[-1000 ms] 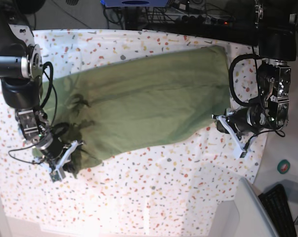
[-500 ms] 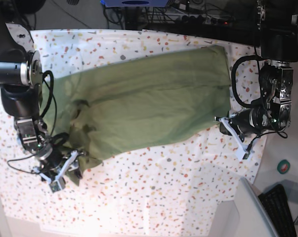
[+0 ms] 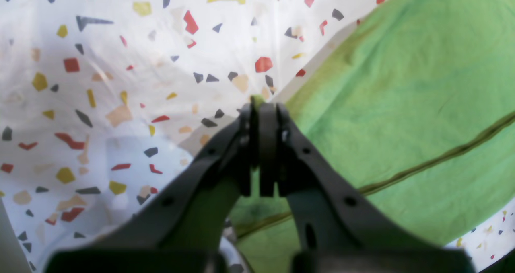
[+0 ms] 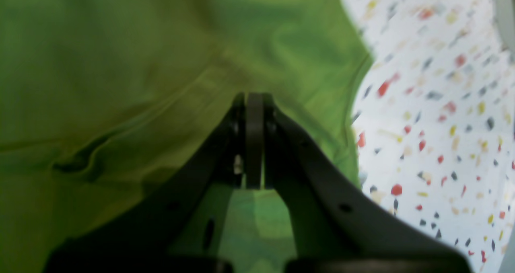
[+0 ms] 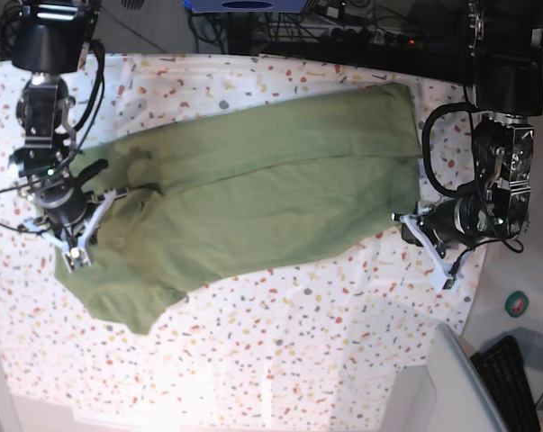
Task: Layout the t-shirt on the table in an organized manner, then fold the t-shirt properly
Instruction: 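Drag the shirt with both grippers to straighten it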
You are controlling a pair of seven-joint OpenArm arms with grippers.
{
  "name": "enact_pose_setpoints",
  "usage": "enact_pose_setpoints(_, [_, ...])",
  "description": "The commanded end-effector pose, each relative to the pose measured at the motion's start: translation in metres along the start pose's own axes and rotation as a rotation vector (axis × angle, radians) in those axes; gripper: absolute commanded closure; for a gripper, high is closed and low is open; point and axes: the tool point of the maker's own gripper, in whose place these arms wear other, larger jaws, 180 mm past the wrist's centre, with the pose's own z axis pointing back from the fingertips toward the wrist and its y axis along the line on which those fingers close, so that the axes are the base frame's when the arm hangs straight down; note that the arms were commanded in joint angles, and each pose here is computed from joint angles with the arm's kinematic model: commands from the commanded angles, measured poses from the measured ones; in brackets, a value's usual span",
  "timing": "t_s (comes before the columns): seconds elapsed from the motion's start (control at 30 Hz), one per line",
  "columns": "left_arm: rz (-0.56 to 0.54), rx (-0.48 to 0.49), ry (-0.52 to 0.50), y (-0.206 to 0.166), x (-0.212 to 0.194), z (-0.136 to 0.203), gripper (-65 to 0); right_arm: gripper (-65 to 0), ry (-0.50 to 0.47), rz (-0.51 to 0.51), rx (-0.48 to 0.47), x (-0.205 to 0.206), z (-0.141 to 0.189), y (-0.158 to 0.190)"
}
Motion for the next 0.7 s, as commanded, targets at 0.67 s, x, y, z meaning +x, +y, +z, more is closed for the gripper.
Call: enact_pose_setpoints(0.67, [-0.111,0.171,-0.018,0.026,0.039,0.0,0.0,0.0,0.233,-0.09,-0.171,-0.124,0.037,-0.003])
